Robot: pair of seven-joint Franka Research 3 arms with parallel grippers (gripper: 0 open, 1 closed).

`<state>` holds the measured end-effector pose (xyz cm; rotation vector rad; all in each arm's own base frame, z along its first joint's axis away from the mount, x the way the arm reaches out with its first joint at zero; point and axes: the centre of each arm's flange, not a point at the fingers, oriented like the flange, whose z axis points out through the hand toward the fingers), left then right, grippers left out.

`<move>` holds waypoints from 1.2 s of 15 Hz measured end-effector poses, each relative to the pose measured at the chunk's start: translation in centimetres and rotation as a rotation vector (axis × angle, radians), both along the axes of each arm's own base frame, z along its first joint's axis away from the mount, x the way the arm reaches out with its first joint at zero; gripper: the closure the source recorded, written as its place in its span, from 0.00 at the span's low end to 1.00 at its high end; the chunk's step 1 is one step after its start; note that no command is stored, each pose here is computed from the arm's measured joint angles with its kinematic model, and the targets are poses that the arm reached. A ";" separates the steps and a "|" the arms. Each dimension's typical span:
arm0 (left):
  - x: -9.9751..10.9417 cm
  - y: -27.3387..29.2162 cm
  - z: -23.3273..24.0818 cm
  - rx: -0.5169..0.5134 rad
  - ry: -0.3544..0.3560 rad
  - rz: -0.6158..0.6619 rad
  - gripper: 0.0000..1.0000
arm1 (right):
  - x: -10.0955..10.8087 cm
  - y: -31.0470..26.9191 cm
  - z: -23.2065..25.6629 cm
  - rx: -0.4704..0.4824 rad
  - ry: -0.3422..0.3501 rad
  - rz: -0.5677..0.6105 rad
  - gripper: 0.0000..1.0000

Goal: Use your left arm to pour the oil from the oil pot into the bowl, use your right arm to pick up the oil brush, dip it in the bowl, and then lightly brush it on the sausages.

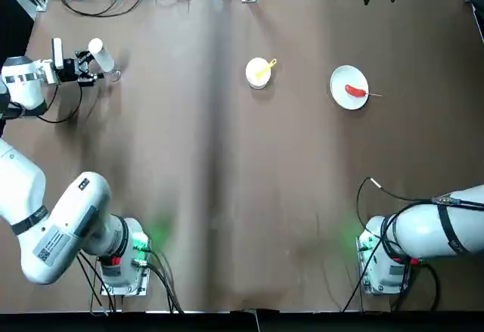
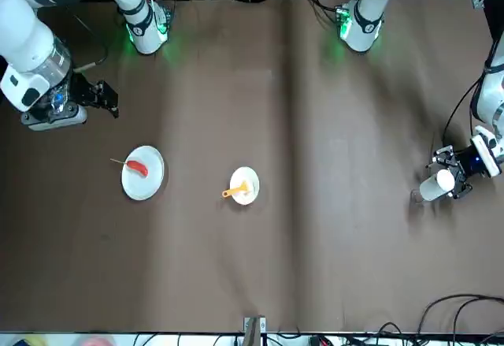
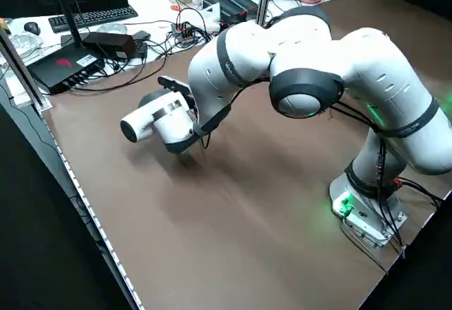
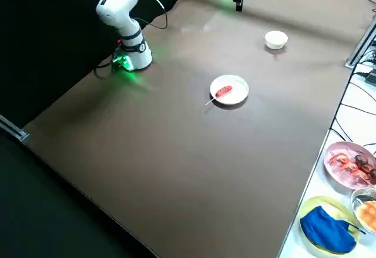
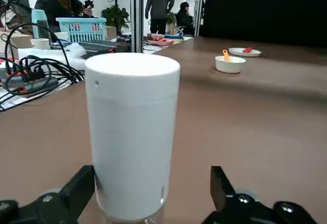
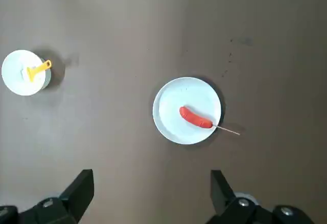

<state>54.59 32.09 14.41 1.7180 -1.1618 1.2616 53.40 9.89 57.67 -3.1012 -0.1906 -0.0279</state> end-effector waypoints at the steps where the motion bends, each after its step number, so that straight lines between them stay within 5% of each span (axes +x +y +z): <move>1: 0.2 0.1 0.1 0.003 -0.004 0.015 0.00 | 0.0 0.0 0.0 0.000 0.002 0.001 0.00; 15: 3.3 -3.3 0.4 -0.030 -0.025 0.074 0.00 | -0.3 1.4 0.1 0.001 -0.002 0.027 0.00; 18: 3.0 -3.4 -0.2 -0.031 -0.013 0.077 0.07 | -0.3 1.3 0.1 0.001 -0.002 0.025 0.00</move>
